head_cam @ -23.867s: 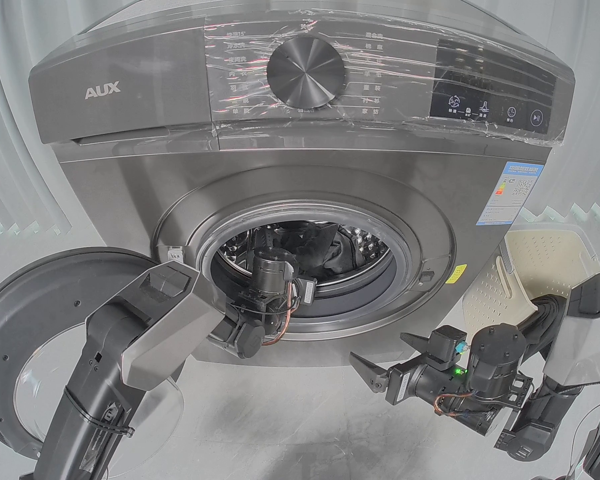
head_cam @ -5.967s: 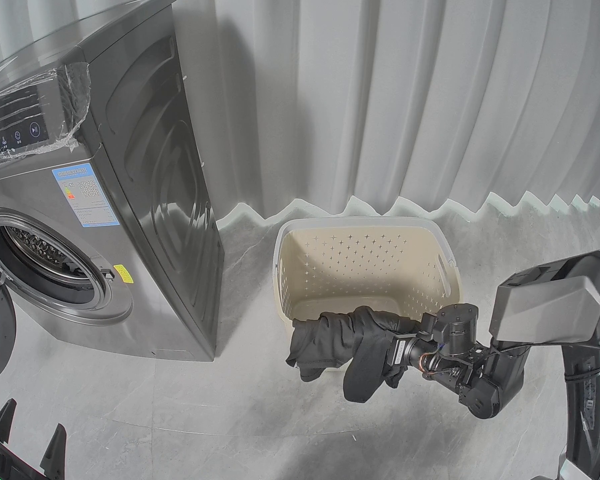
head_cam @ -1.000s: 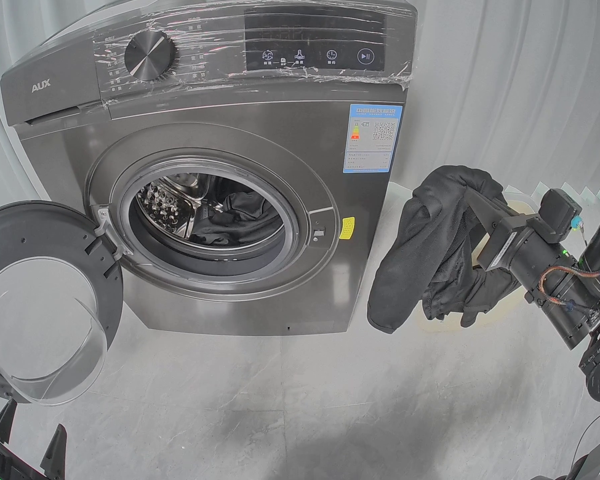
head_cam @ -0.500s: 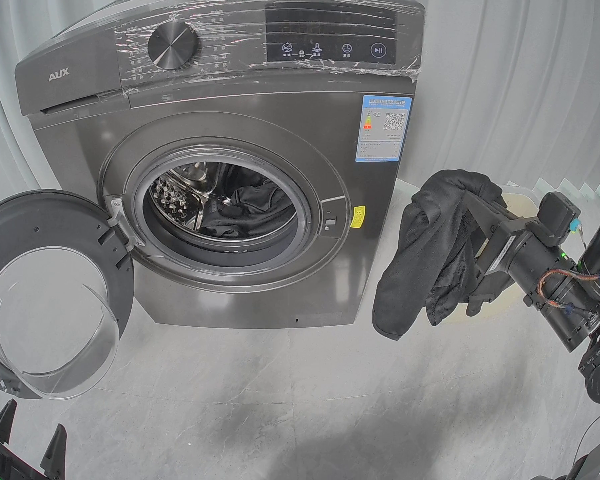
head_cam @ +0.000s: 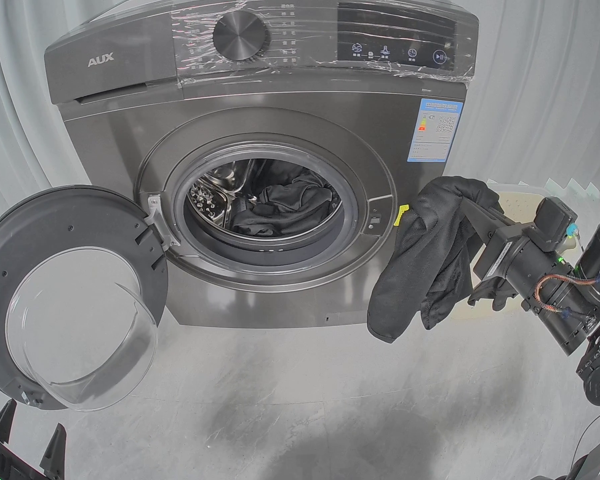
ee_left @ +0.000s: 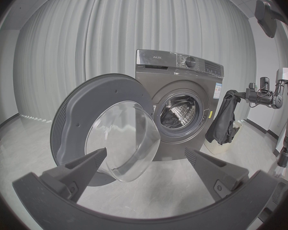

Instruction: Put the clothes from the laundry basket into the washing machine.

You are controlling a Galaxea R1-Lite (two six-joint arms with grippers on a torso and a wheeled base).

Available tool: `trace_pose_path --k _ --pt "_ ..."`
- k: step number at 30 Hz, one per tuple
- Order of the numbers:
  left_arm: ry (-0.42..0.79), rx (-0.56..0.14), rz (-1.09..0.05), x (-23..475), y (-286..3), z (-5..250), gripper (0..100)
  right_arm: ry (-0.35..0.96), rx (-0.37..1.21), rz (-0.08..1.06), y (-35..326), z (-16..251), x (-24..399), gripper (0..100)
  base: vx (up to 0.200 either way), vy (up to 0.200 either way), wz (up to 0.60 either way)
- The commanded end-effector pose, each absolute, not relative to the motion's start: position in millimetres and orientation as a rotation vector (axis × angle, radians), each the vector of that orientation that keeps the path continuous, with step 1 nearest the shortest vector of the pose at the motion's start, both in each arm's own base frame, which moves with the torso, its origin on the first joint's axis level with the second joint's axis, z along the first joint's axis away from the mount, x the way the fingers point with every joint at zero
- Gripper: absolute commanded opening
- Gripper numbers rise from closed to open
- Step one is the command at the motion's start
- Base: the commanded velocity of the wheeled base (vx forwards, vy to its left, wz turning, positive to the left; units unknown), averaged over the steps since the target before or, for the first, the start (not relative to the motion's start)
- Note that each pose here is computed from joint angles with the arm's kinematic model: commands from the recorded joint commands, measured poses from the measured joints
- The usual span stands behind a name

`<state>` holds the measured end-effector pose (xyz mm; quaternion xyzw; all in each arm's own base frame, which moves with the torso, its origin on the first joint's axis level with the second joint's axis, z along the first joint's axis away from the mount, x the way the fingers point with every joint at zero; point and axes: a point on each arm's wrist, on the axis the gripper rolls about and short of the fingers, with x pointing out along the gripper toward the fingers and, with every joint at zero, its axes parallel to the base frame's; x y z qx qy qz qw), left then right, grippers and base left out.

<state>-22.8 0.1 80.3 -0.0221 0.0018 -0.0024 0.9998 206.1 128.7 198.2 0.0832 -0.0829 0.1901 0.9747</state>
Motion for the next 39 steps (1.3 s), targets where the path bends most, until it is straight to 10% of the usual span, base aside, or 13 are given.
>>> trace_pose_path --k 1,39 --pt "0.002 -0.044 -0.005 -23.0 0.0 75.9 100 -0.161 0.165 0.384 129.4 196.4 206.4 0 0.000 0.000 0.00" --pt "0.003 0.003 -0.009 -22.8 -0.2 75.2 100 -0.099 0.277 0.527 167.0 190.7 195.9 0 0.000 0.032 0.00"
